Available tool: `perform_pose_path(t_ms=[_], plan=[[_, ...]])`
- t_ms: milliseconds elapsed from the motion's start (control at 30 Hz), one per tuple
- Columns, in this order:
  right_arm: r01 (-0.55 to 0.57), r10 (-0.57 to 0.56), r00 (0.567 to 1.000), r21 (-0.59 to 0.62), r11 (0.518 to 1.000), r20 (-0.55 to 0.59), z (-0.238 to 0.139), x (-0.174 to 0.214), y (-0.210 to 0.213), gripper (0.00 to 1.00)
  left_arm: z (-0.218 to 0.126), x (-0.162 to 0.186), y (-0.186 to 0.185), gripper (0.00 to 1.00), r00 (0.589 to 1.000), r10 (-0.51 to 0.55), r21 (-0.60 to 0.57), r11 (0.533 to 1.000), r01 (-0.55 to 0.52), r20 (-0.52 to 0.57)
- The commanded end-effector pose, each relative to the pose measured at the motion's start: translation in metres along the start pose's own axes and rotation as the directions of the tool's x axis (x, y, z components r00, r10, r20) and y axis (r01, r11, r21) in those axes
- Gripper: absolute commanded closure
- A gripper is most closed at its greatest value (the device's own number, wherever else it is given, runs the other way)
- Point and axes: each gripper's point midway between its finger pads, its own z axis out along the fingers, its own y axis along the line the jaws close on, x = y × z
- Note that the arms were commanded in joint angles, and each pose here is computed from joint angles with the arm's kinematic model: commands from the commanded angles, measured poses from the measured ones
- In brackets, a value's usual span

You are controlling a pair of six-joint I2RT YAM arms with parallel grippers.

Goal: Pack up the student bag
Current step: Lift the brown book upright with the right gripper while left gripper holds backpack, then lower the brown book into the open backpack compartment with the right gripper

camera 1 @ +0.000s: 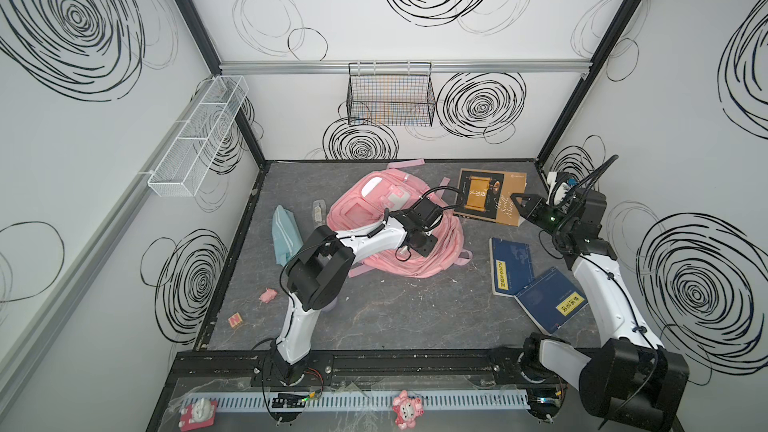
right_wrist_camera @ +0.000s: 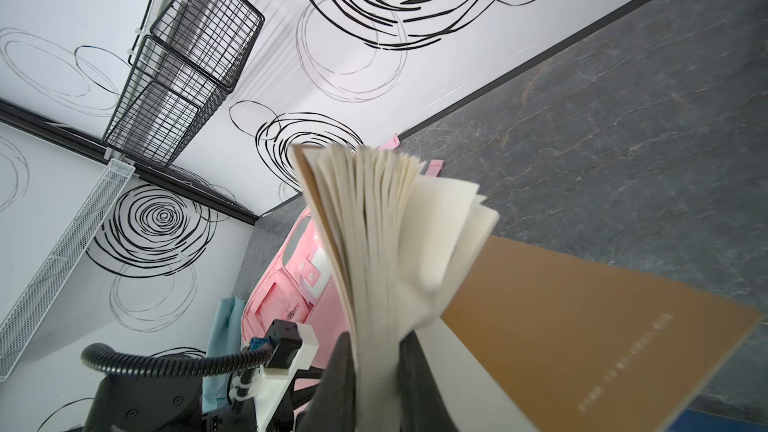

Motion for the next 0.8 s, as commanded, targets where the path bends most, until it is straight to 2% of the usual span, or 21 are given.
perform_pose_path(t_ms=[0,67,133,300,500,767], plan=[[0.083,-0.079,0.995,-0.070,0.994,0.066,-0.016,-0.020,0.029,1.00,0.002,-0.005,0.009,0.70,1.000,-0.013,-0.031,0.999,0.013,0.001],[0.088,-0.083,0.994,-0.073,0.993,0.072,-0.019,-0.021,0.031,1.00,-0.004,-0.012,0.014,0.90,0.999,-0.039,-0.027,0.999,0.040,0.025],[0.089,-0.084,0.993,-0.074,0.993,0.078,-0.022,-0.021,0.034,1.00,-0.015,-0.021,0.016,1.00,0.996,-0.059,-0.019,0.998,0.060,0.060],[0.089,-0.082,0.992,-0.079,0.993,0.095,-0.029,-0.019,0.038,1.00,-0.057,-0.051,0.020,1.00,0.976,-0.109,0.018,0.994,0.107,0.188],[0.077,-0.069,0.993,-0.090,0.993,0.096,-0.032,-0.012,0.039,1.00,-0.117,-0.085,0.020,1.00,0.903,-0.229,0.173,0.969,0.176,0.365],[0.061,-0.051,0.993,-0.102,0.993,0.104,-0.034,0.004,0.041,1.00,-0.163,-0.109,0.022,1.00,0.812,-0.367,0.356,0.910,0.212,0.454]])
